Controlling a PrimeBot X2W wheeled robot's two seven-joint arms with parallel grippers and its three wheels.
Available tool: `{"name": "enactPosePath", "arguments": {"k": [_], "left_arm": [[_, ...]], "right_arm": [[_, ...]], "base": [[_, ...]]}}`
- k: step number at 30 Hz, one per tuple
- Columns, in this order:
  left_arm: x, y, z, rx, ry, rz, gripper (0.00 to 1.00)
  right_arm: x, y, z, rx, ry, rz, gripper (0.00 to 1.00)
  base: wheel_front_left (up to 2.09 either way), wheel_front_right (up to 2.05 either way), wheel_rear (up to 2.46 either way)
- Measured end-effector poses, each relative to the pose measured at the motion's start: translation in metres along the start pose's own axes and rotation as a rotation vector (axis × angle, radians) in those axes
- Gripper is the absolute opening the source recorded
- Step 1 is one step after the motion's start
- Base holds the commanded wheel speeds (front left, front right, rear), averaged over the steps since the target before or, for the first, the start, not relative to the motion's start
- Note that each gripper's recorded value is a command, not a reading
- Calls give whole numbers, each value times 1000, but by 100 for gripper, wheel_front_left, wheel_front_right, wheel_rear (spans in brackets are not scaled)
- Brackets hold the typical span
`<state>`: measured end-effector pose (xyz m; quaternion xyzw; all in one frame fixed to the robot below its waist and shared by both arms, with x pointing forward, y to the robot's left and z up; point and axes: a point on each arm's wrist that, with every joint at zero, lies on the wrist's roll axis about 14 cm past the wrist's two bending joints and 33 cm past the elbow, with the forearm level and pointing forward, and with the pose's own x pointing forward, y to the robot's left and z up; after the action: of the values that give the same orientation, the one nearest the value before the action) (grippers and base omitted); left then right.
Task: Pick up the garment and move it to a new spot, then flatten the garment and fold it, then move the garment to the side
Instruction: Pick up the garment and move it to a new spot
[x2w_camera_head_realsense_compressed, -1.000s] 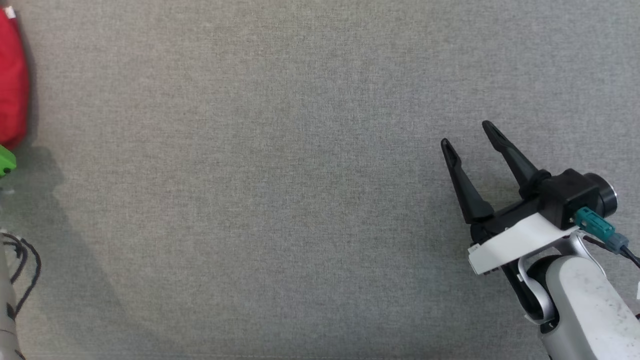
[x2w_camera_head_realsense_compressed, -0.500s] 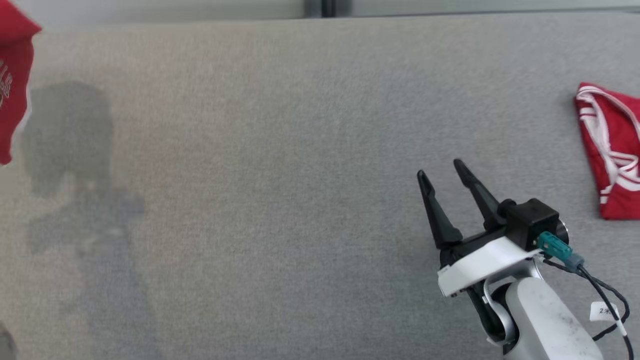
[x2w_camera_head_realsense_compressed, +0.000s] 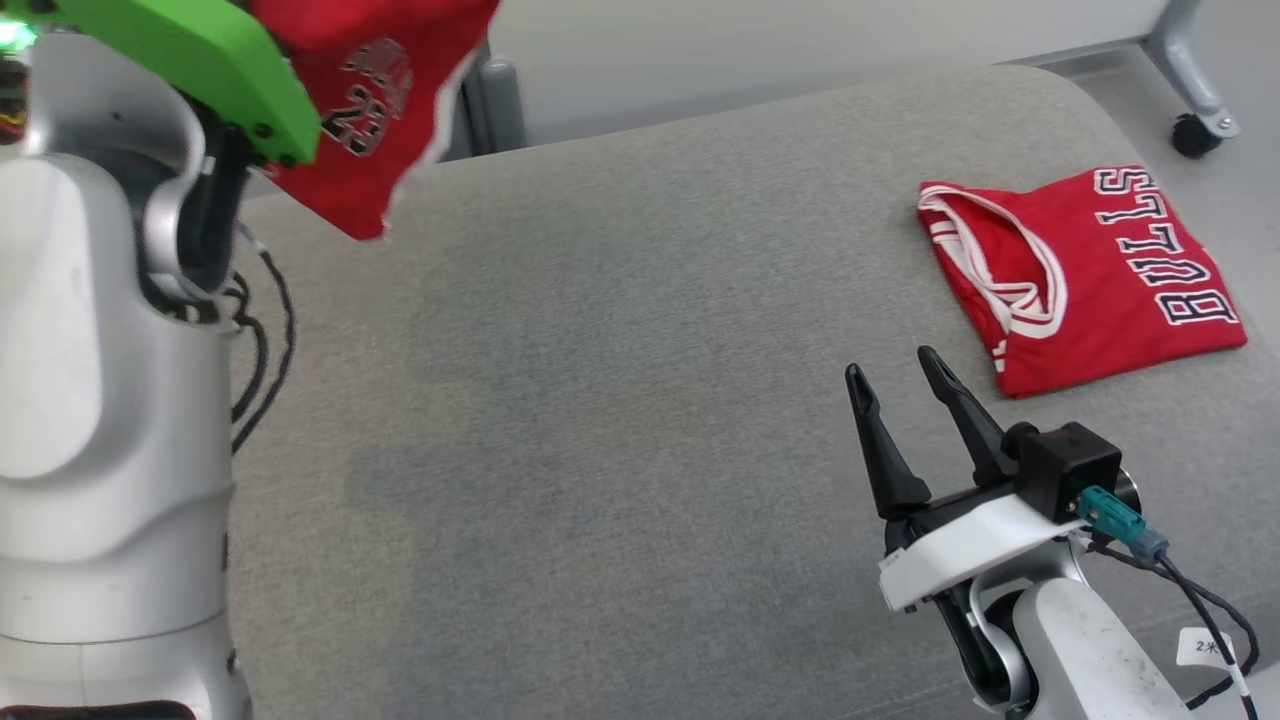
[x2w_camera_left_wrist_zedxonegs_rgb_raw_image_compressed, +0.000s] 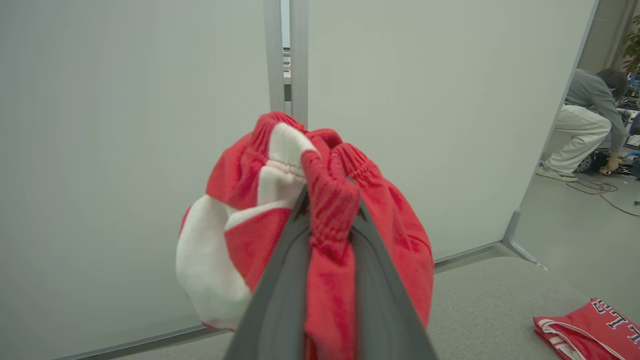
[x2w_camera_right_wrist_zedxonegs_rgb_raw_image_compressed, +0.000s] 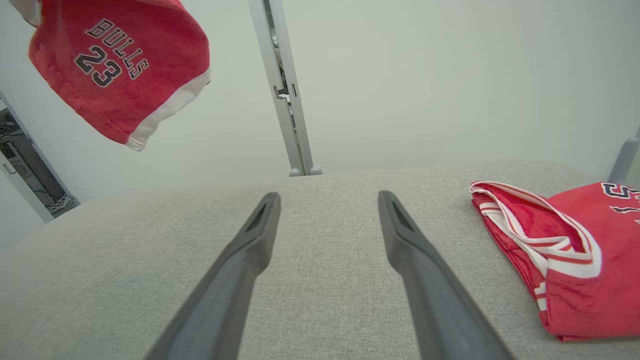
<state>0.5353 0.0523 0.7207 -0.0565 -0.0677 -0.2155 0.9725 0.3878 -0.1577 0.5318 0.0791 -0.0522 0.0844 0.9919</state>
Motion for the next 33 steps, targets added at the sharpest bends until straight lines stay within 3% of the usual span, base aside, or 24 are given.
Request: {"name": "enactPosePath", "arguments": {"k": [7, 10, 19, 21, 28, 33], "left_arm": [[10, -99, -65, -76, 127, -224, 0], [7, -127, -107, -119, 212, -283, 0], [-35, -141, -253, -253, 514, -263, 0], [-41, -138, -264, -262, 518, -250, 100], [-45, -109, -244, -288, 318, -176, 100], [-68, -62, -221, -273, 168, -60, 100]], "right_arm": [[-27, -33, 21, -34, -39, -114, 100], [-37, -46, 22, -41, -38, -160, 100], [-49, -71, 14, -36, -22, -262, 100], [-49, -74, 12, -40, -17, -268, 100], [-42, -73, 10, -50, -13, -252, 100], [-35, -64, 12, -46, -21, -212, 100]], "base": [[0, 0, 0], [0, 0, 0], [0, 0, 0], [0, 0, 0], [0, 0, 0], [0, 0, 0]]}}
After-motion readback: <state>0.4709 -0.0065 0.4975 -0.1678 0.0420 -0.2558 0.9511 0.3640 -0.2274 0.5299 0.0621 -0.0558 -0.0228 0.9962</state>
